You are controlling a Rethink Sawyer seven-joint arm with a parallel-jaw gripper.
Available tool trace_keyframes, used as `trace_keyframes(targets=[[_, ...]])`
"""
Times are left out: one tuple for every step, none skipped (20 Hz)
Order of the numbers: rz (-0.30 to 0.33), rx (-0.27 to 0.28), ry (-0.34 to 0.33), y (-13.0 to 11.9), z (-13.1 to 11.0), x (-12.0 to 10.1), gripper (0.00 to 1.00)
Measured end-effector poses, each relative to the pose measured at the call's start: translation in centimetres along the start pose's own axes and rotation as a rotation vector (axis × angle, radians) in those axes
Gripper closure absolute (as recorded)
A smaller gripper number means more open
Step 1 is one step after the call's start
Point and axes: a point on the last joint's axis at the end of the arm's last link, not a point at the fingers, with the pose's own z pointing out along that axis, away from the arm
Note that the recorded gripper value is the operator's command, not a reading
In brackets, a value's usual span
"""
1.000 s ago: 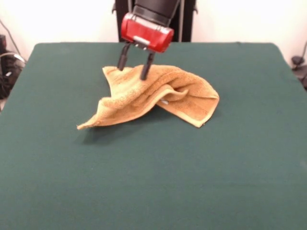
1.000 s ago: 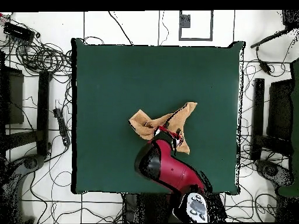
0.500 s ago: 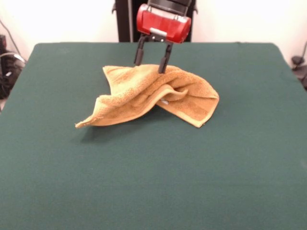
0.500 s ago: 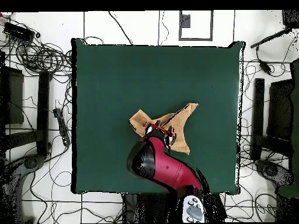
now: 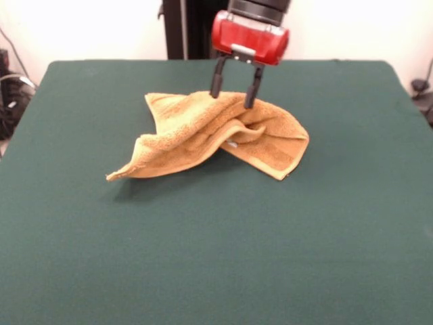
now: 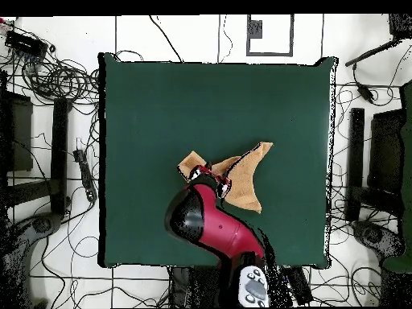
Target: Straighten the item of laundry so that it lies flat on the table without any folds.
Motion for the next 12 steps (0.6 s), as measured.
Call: trace_keyframes(targets=[[0.011,-0.012,0.002,1.2,-0.2,0.2,0.0],[0.012,-0.016,0.003,1.5,-0.2,0.3,0.0],[0.014,-0.02,0.003,1.9,-0.3,0.4,0.0],[0.014,-0.024,0.004,2.2,-0.3,0.5,0.0],[0.016,-0.035,0.004,3.0,-0.3,0.5,0.0],[0.017,-0.037,0.005,3.2,-0.3,0.5,0.0],[0.017,-0.038,0.005,3.3,-0.3,0.5,0.0],[0.021,-0.042,0.004,3.7,-0.3,0.5,0.0],[0.024,-0.042,0.003,3.9,-0.3,0.5,0.0],[0.03,-0.043,0.002,4.3,-0.1,0.4,0.0],[0.037,-0.044,0.001,4.8,0.0,0.4,0.0],[0.041,-0.044,0.001,5.0,0.1,0.4,0.0]])
